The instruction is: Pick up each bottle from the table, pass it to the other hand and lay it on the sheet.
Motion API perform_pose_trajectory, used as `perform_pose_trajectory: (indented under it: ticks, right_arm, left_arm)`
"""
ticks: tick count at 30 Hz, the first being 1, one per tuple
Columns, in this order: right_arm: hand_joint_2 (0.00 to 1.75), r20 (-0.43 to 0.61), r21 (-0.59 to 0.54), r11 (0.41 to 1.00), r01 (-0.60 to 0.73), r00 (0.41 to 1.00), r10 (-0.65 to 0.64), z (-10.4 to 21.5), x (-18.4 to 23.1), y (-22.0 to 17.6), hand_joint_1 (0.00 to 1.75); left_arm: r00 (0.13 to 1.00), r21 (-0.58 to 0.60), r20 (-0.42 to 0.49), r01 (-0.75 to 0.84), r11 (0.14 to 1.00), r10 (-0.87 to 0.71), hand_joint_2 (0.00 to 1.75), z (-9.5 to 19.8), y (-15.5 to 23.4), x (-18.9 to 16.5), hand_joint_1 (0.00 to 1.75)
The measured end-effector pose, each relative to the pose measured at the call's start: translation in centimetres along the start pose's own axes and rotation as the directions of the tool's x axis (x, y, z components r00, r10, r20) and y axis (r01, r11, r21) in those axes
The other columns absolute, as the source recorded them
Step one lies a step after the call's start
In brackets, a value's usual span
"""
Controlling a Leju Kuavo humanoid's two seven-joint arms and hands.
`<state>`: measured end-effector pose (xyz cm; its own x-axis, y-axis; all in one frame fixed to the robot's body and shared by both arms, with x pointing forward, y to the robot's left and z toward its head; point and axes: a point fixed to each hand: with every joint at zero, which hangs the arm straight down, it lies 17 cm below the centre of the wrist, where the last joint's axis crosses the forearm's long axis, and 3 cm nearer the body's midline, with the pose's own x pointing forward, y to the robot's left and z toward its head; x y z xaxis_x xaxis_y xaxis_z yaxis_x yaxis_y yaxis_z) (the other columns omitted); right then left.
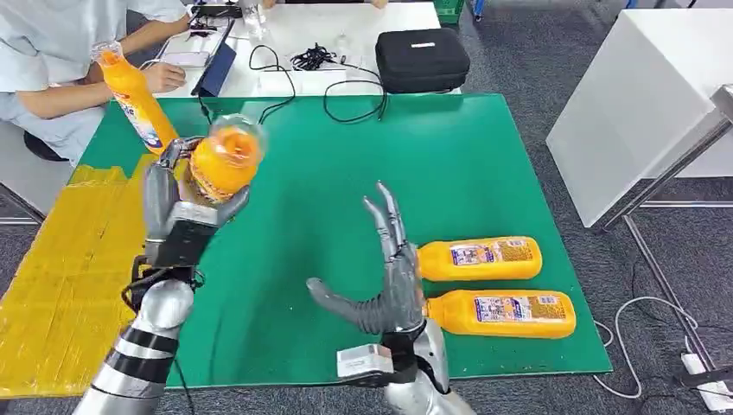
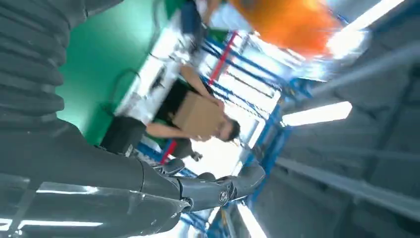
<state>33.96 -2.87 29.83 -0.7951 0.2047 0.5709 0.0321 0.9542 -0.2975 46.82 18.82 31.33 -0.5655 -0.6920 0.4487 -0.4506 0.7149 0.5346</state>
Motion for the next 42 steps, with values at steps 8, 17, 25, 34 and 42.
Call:
perform_pose_trajectory:
  ticks: [8, 17, 25, 34, 42]
  right_arm:
    - [1.75, -0.065, 0.012, 0.997, 0.079, 0.995, -0.078, 1.6, 0.0, -6.0, 0.00]
    - [1.75, -0.141, -0.058, 0.997, -0.050, 0.989, 0.041, 4.1, -2.5, -13.3, 0.00]
    - [1.75, -0.177, -0.100, 0.986, -0.134, 0.977, 0.115, 5.2, -3.4, -16.8, 0.00]
    - [1.75, -0.201, -0.091, 0.981, -0.169, 0.968, 0.148, 5.2, -3.8, -16.7, 0.00]
    - [1.75, -0.204, -0.093, 0.981, -0.170, 0.968, 0.149, 5.0, -3.8, -16.7, 0.00]
  left_arm:
    - [0.850, -0.282, 0.062, 0.518, 0.808, -0.523, 1.75, 1.6, -5.0, -4.7, 1.75]
    - [0.780, -0.574, 0.029, 0.525, 0.629, -0.625, 1.75, 6.9, -8.9, -14.2, 1.75]
    - [0.707, -0.708, -0.033, 0.482, 0.516, -0.706, 1.75, 10.4, -9.3, -20.5, 1.75]
    - [0.464, -0.661, -0.087, 0.635, 0.400, -0.881, 1.75, 9.0, -4.3, -24.6, 1.75]
    - [0.430, -0.665, -0.116, 0.636, 0.392, -0.895, 1.75, 9.7, -3.5, -25.5, 0.00]
